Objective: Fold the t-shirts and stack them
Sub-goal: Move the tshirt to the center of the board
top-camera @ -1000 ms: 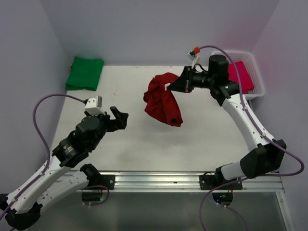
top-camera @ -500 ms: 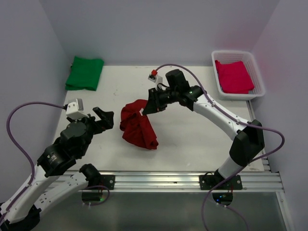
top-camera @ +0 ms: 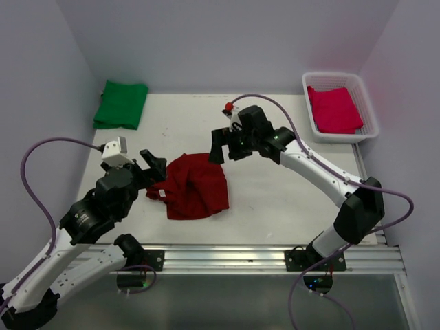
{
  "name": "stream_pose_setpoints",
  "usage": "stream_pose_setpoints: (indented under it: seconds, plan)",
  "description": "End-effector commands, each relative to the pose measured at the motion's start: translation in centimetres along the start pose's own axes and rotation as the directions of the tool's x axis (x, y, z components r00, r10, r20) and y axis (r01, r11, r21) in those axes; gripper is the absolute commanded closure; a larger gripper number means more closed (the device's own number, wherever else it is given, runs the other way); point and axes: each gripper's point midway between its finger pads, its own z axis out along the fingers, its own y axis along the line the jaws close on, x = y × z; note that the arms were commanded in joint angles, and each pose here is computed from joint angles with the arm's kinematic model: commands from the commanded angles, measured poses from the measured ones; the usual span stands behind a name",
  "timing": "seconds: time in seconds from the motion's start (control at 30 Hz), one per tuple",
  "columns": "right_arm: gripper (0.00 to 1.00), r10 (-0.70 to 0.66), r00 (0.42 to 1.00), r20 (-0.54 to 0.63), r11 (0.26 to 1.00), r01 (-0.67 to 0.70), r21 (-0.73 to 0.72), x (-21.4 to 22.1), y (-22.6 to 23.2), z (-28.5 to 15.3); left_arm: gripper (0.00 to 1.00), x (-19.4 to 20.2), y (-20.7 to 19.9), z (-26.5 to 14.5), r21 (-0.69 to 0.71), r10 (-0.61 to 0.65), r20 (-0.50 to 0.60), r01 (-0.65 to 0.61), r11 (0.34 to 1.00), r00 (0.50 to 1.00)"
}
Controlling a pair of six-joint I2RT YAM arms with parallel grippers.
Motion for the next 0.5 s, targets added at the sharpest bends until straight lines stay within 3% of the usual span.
stream_pose_setpoints:
  seconds: [0.0, 0.07, 0.2, 0.3, 0.4, 0.43, 0.47]
  plan:
    - [0.03, 0.029, 0.999, -0.041, 0.985, -0.021, 0.174, 3.3, -1.8, 1.0, 0.0, -1.5, -1.4, 0.0, 0.034, -0.044, 0.028, 0.043, 0.999, 0.999]
    - [0.05, 0.058, 0.992, -0.111, 0.958, -0.024, 0.284, 6.6, -3.0, 2.9, 0.0, -1.4, -1.7, 0.1, 0.039, -0.043, 0.02, 0.043, 0.998, 0.999]
    - [0.11, 0.063, 0.978, -0.2, 0.948, 0.004, 0.317, 11.2, -2.6, 6.7, 0.0, -1.3, -2.1, 0.4, 0.039, -0.047, 0.012, 0.046, 0.998, 0.999]
    - [0.23, 0.044, 0.971, -0.235, 0.946, 0.035, 0.321, 12.5, -2.0, 8.8, 0.0, -1.4, -2.1, 0.4, 0.037, -0.05, 0.009, 0.05, 0.998, 0.999]
    - [0.46, 0.032, 0.967, -0.252, 0.948, 0.051, 0.314, 12.7, -1.6, 10.0, 0.0, -1.5, -2.0, 0.2, 0.032, -0.051, 0.01, 0.051, 0.998, 0.999]
    - [0.64, 0.032, 0.967, -0.253, 0.948, 0.051, 0.315, 12.6, -1.7, 10.2, 0.0, -1.7, -1.8, 0.0, 0.029, -0.058, 0.015, 0.057, 0.998, 0.998]
    - [0.74, 0.027, 0.967, -0.253, 0.947, 0.056, 0.316, 12.6, -1.7, 10.3, 0.0, -1.7, -1.7, -0.1, 0.028, -0.059, 0.017, 0.059, 0.998, 0.998]
